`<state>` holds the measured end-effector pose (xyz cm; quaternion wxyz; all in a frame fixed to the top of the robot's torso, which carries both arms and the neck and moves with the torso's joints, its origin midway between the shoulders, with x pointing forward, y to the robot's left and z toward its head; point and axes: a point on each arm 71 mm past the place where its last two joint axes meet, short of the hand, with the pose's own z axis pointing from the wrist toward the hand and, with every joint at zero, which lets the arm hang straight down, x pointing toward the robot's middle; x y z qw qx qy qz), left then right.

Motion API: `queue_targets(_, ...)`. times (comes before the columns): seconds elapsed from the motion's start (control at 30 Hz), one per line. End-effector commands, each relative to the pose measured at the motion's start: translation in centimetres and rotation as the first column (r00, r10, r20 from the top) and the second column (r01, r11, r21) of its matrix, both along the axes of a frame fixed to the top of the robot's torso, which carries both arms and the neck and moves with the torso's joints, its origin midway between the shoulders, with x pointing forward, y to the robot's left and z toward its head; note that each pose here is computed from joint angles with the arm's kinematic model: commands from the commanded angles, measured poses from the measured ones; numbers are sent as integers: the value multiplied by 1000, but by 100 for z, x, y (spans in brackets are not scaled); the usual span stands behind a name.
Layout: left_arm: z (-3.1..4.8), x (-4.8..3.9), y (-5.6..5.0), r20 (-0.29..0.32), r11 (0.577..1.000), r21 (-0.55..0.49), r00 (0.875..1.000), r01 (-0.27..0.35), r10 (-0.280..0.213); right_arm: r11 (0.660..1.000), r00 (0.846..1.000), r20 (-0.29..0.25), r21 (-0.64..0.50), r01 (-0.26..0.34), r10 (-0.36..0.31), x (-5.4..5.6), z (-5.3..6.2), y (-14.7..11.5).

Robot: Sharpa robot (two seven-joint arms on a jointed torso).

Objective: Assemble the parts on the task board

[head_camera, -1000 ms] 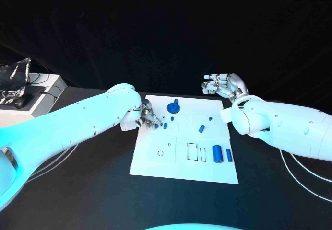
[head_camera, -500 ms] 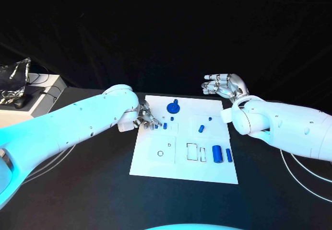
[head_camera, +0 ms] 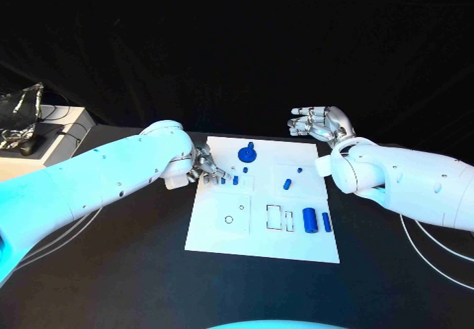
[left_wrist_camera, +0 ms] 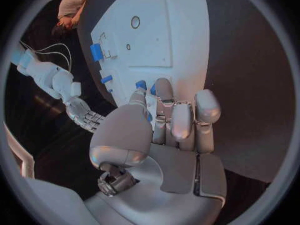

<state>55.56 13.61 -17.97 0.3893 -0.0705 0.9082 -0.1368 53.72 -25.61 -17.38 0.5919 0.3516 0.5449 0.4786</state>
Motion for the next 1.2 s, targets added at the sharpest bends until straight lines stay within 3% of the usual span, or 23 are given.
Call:
queue_targets(0.03,38,-3,-31,18,998,-61,1000,-14,15,1000,1000,7,-2,-19,19,-7,1,15)
queue_targets(0.23,134,28,-8,63,990,-134,996,-47,55,1000,1000,6,-2,-19,19,-10,-6,11)
queue_targets(0.5,294,70,107,131,959,-261,981,-107,145,1000,1000,6,-3,-15,15,-15,-8,-6)
queue_targets(0.63,366,68,102,185,938,-341,974,-65,134,1000,1000,7,-4,-12,12,-20,-7,-22)
queue_targets(0.73,394,42,50,253,912,-411,963,17,96,1000,1000,7,-5,-9,9,-23,-6,-37)
queue_targets(0.83,385,-4,-19,363,881,-455,931,131,49,1000,1000,8,-6,-6,6,-23,-5,-51)
queue_targets(0.9,361,-43,-63,446,866,-451,895,214,11,1000,1000,9,-7,-4,4,-23,-5,-61)
queue_targets(0.93,352,-56,-76,470,863,-446,883,239,-1,1000,1000,9,-7,-4,4,-22,-5,-64)
queue_targets(1.0,308,-98,-120,539,854,-417,841,311,-44,1000,1000,9,-8,-2,2,-21,-5,-71)
queue_targets(1.1,225,-141,-173,599,852,-359,794,382,-104,1000,1000,10,-8,-1,1,-19,-5,-74)
queue_targets(1.2,125,-166,-212,626,858,-297,764,420,-157,1000,1000,10,-8,-1,2,-19,-5,-72)
